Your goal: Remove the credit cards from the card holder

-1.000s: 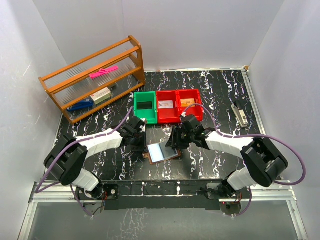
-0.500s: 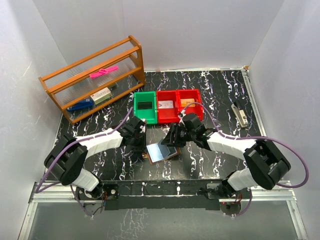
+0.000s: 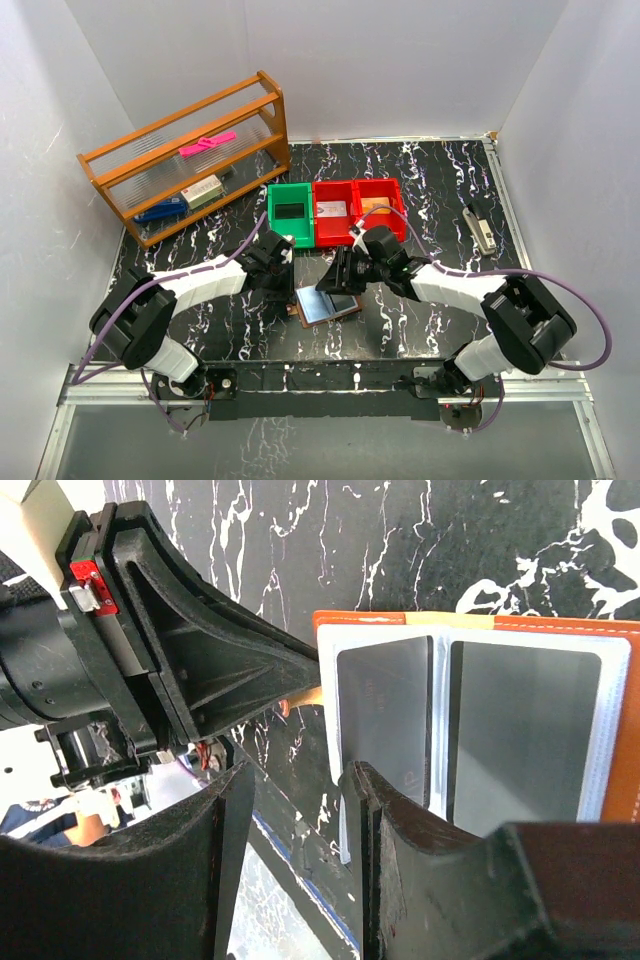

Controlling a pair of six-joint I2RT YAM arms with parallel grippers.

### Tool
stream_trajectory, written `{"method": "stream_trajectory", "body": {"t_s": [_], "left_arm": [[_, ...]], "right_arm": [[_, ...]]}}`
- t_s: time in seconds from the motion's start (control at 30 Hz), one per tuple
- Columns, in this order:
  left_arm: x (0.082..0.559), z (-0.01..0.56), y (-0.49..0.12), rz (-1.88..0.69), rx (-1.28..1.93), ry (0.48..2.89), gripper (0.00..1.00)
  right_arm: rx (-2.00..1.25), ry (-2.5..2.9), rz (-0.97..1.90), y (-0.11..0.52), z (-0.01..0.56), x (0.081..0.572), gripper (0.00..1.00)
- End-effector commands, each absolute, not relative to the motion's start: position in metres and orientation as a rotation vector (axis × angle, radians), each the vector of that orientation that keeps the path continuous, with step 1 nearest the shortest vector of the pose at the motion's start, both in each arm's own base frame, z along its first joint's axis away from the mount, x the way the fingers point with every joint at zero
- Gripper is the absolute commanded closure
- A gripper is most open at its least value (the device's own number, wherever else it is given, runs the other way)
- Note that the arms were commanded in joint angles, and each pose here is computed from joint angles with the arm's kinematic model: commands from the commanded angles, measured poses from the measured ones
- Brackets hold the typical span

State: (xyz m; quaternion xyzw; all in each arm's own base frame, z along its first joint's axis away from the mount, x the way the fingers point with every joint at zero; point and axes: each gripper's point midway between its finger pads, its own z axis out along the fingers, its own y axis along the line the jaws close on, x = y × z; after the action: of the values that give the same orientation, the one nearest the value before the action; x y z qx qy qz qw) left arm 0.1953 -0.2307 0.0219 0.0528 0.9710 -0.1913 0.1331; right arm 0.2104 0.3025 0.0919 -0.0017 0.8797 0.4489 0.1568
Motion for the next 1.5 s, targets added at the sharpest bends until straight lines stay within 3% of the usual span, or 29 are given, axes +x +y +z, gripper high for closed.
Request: {"method": "stream_trajectory", "body": {"t_s": [0.0,0.4,0.6,0.83,1.1,1.47], "left_arm": [[0.202,0.037,-0.242,-0.609,0.171,2.776,0.93],[0.203,0.042,-0.236,-0.582,0.149,2.758,0.91],[0.204,0.058,-0.229,-0.564,0.13,2.716,0.74],[0.213,0.095,-0.233,-0.614,0.114,2.621,0.55],[0.202,0.127,-0.266,-0.893,0.145,2.577,0.56],[0.171,0.098,-0.28,-0.913,0.178,2.672,0.58]], "right_arm": [[-0.054,2.482,1.358,0.314,0.097,0.21,0.6],[-0.121,2.489,1.335,0.319,0.096,0.206,0.59],[-0.094,2.474,1.06,0.295,0.095,0.228,0.58],[-0.047,2.448,1.044,0.284,0.093,0.234,0.59],[-0.072,2.489,1.191,0.302,0.08,0.224,0.62],[-0.076,2.607,1.189,0.301,0.038,0.211,0.63]]}}
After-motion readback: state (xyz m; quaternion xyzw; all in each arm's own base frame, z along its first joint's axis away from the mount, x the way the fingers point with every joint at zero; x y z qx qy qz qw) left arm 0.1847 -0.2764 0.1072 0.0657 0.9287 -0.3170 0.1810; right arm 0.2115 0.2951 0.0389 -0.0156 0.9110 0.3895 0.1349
